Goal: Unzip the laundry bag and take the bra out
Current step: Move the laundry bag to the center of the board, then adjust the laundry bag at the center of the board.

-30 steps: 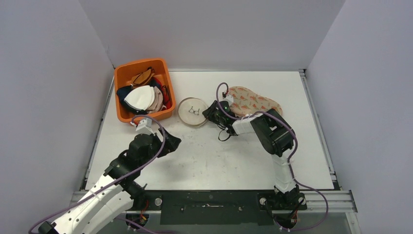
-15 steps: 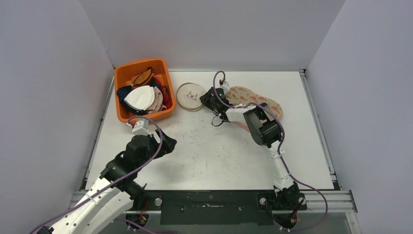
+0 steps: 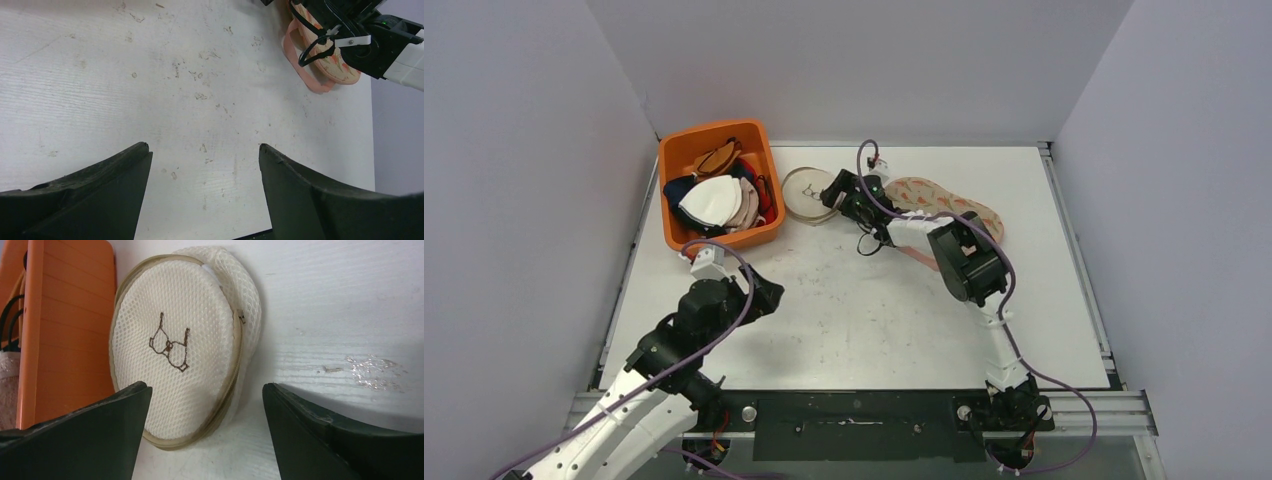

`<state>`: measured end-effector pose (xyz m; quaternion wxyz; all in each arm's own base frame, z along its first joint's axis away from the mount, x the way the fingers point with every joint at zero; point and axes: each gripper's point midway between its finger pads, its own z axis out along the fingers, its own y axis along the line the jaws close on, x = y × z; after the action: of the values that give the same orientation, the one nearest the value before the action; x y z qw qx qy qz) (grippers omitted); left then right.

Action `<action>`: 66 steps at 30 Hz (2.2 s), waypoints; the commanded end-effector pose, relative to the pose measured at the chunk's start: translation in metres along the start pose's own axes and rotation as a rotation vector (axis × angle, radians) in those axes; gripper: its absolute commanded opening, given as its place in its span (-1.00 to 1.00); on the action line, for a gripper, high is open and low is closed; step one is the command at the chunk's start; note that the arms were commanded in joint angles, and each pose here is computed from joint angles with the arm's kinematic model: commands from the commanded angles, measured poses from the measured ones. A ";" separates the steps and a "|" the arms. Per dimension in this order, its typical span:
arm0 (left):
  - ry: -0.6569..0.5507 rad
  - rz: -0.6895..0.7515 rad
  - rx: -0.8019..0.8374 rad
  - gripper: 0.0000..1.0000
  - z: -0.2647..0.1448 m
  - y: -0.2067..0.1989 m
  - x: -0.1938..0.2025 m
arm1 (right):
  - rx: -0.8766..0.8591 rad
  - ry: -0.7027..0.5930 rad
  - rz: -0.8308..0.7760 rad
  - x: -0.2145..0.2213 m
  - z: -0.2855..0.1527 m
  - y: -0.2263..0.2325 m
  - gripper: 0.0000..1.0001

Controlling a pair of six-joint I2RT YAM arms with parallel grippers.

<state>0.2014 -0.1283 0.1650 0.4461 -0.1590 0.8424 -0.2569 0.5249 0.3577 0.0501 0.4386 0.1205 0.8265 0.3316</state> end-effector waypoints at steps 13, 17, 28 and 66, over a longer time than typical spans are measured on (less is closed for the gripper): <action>-0.064 -0.034 0.052 0.93 -0.005 -0.015 -0.019 | -0.009 -0.148 -0.298 -0.110 -0.179 0.069 0.80; -0.086 -0.112 0.133 0.92 0.007 -0.027 -0.017 | 0.175 -0.270 -0.254 -0.113 -0.237 0.011 0.82; 0.089 -0.090 0.259 0.93 0.043 -0.066 0.031 | 0.539 -0.280 -0.310 -0.089 -0.323 -0.123 0.91; 0.133 -0.152 0.248 0.85 0.052 -0.056 0.061 | 0.371 -0.299 0.408 -0.072 -0.302 -0.227 -0.64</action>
<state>0.2073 -0.2131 0.1213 0.3721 -0.1516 0.8296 -0.3879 0.3556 -0.0008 0.0512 0.4372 0.4404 0.7539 0.2156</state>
